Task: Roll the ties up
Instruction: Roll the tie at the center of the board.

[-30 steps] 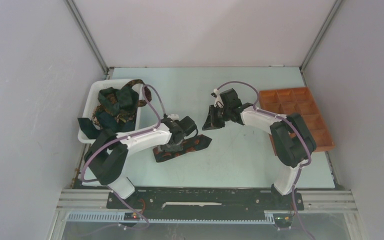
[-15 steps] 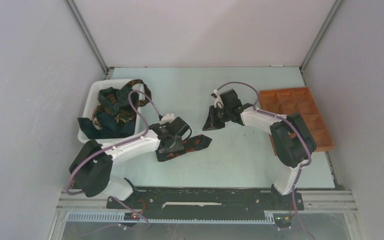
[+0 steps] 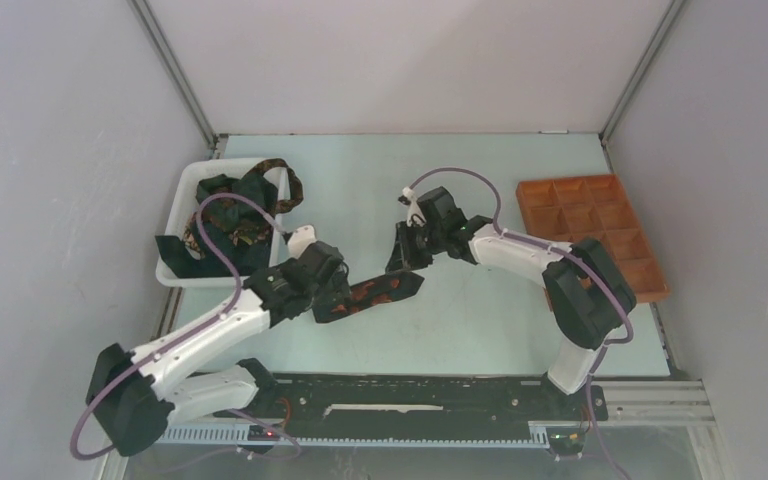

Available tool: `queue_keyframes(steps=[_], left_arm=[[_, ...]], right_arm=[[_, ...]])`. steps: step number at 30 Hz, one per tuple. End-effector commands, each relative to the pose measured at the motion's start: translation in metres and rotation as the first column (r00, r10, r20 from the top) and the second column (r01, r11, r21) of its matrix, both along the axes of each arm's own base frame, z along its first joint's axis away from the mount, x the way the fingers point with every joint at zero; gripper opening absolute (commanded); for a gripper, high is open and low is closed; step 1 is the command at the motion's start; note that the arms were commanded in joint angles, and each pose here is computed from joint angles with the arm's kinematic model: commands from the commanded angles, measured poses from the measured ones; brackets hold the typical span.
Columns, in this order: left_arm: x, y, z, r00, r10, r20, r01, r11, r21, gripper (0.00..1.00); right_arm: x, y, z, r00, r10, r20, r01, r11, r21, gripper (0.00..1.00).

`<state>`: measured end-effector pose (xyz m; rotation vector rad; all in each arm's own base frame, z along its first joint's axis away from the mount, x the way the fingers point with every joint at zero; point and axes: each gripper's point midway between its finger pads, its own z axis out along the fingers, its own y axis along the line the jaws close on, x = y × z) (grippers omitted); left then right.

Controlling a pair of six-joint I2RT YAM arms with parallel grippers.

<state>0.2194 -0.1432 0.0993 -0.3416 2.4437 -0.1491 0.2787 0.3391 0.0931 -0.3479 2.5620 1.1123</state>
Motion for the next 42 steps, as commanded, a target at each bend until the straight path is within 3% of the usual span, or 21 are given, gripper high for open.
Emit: queue_keyframes(steps=[1,8,12,26,42], left_arm=[[-0.008,0.022,0.011,0.997,0.023,0.068,-0.023,1.000,0.004,0.82],[-0.029,0.046,0.002,0.984,0.062,0.167,-0.050,0.996,-0.078,0.91],[-0.034,0.050,-0.008,0.973,0.103,0.209,-0.071,0.985,-0.157,0.93],[-0.033,0.042,-0.027,0.946,0.125,0.299,-0.028,0.951,-0.309,0.97],[-0.021,0.041,-0.046,0.948,0.132,0.289,-0.026,0.939,-0.343,0.91]], right_arm=[[-0.019,0.025,0.026,0.996,0.055,0.066,-0.058,0.997,0.052,0.19],[-0.049,0.064,0.034,0.989,0.130,0.065,-0.137,0.982,0.131,0.43],[-0.055,0.080,0.032,0.988,0.142,0.055,-0.149,0.974,0.168,0.49],[-0.056,0.111,0.003,0.986,0.165,-0.019,-0.161,0.977,0.141,0.49],[-0.051,0.125,-0.025,0.981,0.182,-0.066,-0.173,0.977,0.122,0.41]])
